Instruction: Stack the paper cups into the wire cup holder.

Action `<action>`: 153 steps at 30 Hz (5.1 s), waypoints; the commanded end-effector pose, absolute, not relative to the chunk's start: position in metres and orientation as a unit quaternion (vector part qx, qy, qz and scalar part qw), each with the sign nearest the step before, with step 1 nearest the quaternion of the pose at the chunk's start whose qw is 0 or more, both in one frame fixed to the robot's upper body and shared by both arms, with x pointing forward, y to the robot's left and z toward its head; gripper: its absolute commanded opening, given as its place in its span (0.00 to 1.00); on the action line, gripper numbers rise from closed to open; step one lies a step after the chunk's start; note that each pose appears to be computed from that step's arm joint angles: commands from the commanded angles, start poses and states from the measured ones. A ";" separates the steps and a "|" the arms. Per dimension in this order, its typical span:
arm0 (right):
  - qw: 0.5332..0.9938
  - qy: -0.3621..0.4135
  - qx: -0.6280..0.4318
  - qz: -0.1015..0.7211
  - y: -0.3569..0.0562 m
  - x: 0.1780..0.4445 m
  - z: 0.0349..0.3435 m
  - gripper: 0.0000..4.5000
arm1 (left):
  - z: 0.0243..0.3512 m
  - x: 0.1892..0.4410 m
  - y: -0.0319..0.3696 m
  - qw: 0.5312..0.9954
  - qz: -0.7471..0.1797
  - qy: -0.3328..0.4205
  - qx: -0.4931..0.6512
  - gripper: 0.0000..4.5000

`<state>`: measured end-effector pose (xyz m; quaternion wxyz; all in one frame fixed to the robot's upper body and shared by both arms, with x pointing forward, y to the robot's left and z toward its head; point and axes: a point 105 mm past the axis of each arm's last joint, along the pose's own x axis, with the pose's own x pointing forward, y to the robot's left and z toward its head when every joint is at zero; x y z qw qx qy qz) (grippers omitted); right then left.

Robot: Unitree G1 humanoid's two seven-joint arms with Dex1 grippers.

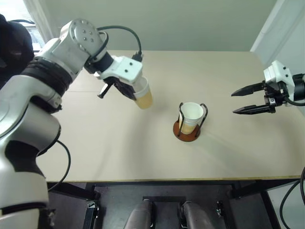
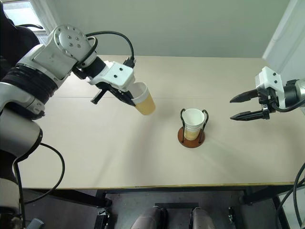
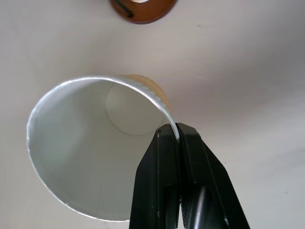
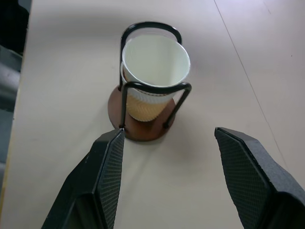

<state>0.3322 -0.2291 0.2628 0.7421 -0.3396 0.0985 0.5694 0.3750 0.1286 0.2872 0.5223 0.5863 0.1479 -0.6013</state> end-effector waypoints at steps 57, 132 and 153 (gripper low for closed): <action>0.744 0.129 -0.344 0.558 -0.247 0.309 0.276 0.67 | 0.311 0.346 -0.013 0.446 -0.698 0.018 0.560 0.01; 0.745 0.114 -0.363 0.548 -0.246 0.312 0.279 0.67 | 0.320 0.357 0.019 0.537 -0.706 -0.018 0.461 1.00; 0.739 0.034 -0.344 0.578 -0.204 0.350 0.291 0.67 | 0.309 0.361 0.274 0.900 -0.400 0.000 0.171 1.00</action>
